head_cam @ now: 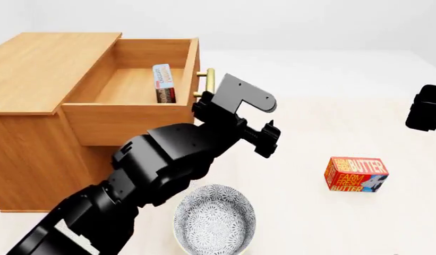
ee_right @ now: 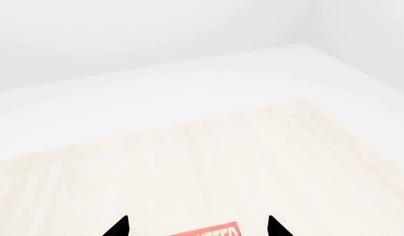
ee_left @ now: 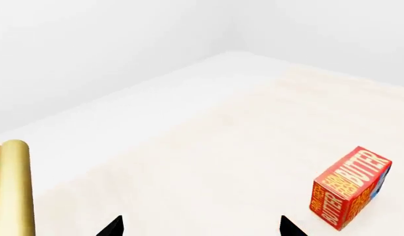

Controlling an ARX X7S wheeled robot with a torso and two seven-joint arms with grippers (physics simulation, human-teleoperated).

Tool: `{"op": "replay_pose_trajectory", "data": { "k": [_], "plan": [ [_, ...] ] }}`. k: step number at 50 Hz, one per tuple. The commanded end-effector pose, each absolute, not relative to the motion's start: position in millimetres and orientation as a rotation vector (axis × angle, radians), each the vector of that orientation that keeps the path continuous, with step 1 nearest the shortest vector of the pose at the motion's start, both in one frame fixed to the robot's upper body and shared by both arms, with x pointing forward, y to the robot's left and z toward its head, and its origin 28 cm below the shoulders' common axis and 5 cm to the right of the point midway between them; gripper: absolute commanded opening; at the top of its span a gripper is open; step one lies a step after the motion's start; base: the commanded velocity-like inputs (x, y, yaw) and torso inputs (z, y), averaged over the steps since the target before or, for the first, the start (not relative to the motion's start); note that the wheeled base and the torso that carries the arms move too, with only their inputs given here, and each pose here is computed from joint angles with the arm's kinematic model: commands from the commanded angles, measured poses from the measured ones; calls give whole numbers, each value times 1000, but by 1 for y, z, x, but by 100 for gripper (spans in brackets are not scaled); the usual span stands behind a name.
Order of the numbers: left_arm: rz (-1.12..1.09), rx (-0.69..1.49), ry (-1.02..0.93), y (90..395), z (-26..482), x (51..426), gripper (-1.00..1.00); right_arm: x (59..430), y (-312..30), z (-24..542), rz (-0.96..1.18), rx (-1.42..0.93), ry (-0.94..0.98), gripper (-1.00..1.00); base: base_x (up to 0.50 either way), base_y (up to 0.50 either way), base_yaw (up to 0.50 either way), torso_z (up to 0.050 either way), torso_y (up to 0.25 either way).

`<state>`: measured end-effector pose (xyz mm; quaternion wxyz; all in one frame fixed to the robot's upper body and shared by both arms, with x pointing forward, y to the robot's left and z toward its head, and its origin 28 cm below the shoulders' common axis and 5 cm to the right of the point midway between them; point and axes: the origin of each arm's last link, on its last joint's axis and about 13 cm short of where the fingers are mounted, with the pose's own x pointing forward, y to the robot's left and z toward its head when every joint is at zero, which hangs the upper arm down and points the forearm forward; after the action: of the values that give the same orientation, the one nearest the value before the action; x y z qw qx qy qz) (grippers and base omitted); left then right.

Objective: Put the chocolate pudding in the top drawer of the cabinet and close it.

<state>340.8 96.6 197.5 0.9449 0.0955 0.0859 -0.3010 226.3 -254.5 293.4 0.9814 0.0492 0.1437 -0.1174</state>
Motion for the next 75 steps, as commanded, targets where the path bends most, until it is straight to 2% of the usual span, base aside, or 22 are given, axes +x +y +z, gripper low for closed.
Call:
{"op": "replay_pose_trajectory", "data": {
  "k": [1,14,34,63,68,75],
  "plan": [
    [-522,171,208,120,185,357,100,225,-254,293,-234,99,290,100,0,0,0,0,0],
    [-421,160,225,151,179,370,100,232,-249,293,-219,94,292,100,0,0,0,0,0],
    [-236,139,227,216,183,377,100,242,-241,288,-198,100,296,100,0,0,0,0,0],
    [-39,135,224,288,187,363,100,248,-233,276,-164,112,305,100,0,0,0,0,0],
    [-24,129,225,295,185,358,100,249,-231,275,-158,113,307,100,0,0,0,0,0],
    [-96,127,183,290,186,329,100,251,-227,272,-145,113,307,100,0,0,0,0,0]
  ]
}}
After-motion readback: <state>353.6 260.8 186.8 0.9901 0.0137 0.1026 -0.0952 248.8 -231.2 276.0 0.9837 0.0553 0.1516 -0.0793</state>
